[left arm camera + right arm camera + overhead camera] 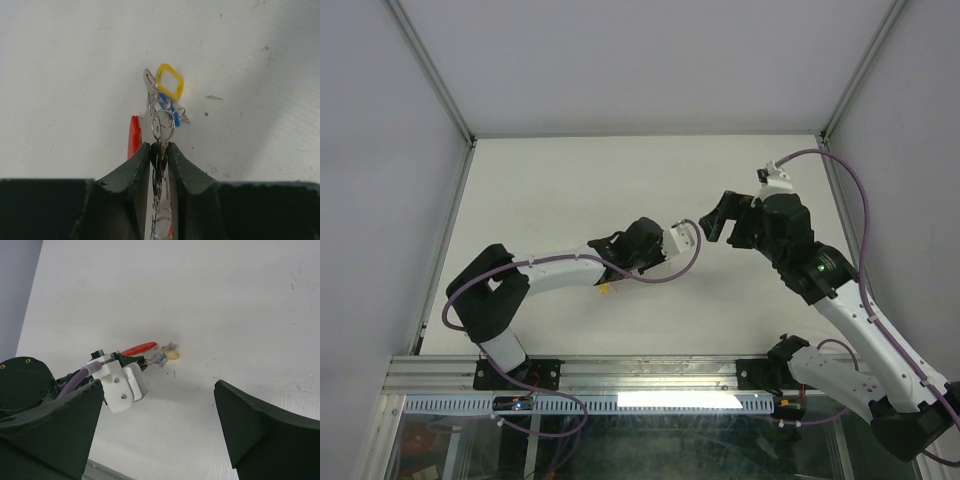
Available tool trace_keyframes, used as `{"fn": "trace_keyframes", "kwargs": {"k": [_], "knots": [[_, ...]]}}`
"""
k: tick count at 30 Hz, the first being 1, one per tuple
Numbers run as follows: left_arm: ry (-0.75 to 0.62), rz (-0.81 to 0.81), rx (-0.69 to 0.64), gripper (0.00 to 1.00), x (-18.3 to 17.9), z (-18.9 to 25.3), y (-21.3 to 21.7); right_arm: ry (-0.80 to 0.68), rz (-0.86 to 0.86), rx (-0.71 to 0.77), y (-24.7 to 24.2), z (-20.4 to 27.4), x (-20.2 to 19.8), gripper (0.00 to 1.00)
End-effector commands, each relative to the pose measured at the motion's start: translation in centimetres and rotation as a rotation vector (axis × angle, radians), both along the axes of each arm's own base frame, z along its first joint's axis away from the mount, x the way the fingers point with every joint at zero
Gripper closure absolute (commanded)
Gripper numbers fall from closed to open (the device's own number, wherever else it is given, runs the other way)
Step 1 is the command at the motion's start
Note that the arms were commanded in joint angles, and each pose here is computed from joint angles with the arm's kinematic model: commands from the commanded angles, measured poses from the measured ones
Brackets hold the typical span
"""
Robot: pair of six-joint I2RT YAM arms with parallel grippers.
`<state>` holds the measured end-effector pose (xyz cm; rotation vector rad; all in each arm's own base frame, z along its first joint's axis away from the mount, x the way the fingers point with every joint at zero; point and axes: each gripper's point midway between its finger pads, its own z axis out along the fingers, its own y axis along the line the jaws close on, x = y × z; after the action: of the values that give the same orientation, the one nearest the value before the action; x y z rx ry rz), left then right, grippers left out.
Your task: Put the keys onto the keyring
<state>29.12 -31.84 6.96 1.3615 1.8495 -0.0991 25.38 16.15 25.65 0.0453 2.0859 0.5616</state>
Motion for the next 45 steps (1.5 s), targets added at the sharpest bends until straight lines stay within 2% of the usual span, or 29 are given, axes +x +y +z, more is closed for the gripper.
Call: {"fn": "trace_keyframes", "kwargs": {"k": [1,2,5,9,12,17,22,24,27,31,38,45], "knots": [[0.002,-0.023,-0.102,0.75,0.3,3.0,-2.4,-0.062,-0.051,-0.015,-1.8,1.0,-0.6,0.02],[0.007,-0.021,-0.126,0.65,0.1,3.6,-2.6,-0.070,-0.062,-0.020,-2.2,0.9,-0.7,0.00],[0.013,-0.016,-0.217,0.52,-0.7,5.7,-2.7,-0.099,-0.079,-0.033,-3.1,1.0,-1.0,0.00],[0.008,0.024,-0.368,0.40,-1.7,9.4,-2.2,-0.144,-0.074,-0.043,-3.7,1.5,-1.6,0.00],[-0.023,0.148,-0.516,0.26,-1.9,13.3,-0.2,-0.185,-0.046,-0.045,-3.9,2.6,-2.2,0.00],[0.043,0.375,-0.672,0.12,-2.2,16.6,3.9,-0.222,0.033,-0.030,-3.4,4.3,-3.6,0.00],[0.234,0.542,-0.761,0.06,-3.1,17.0,8.2,-0.311,0.025,0.027,-4.3,6.2,-5.1,0.00],[0.256,0.595,-0.817,0.06,-3.2,17.4,10.3,-0.361,0.005,0.058,-4.9,6.9,-5.5,0.00],[0.225,0.705,-0.887,0.06,-2.8,18.1,14.4,-0.328,0.009,0.034,-5.3,6.7,-6.1,0.00],[0.145,0.880,-0.898,0.04,-2.6,18.4,20.0,-0.255,0.026,-0.028,-5.4,5.7,-6.3,0.00],[-0.062,0.876,-0.977,0.01,-6.0,22.1,23.8,-0.286,0.024,-0.086,-6.7,5.4,-7.1,0.00],[-0.159,0.941,-0.973,0.01,-7.5,20.2,26.4,-0.276,0.017,-0.120,-7.3,3.1,-7.4,0.00]]}}
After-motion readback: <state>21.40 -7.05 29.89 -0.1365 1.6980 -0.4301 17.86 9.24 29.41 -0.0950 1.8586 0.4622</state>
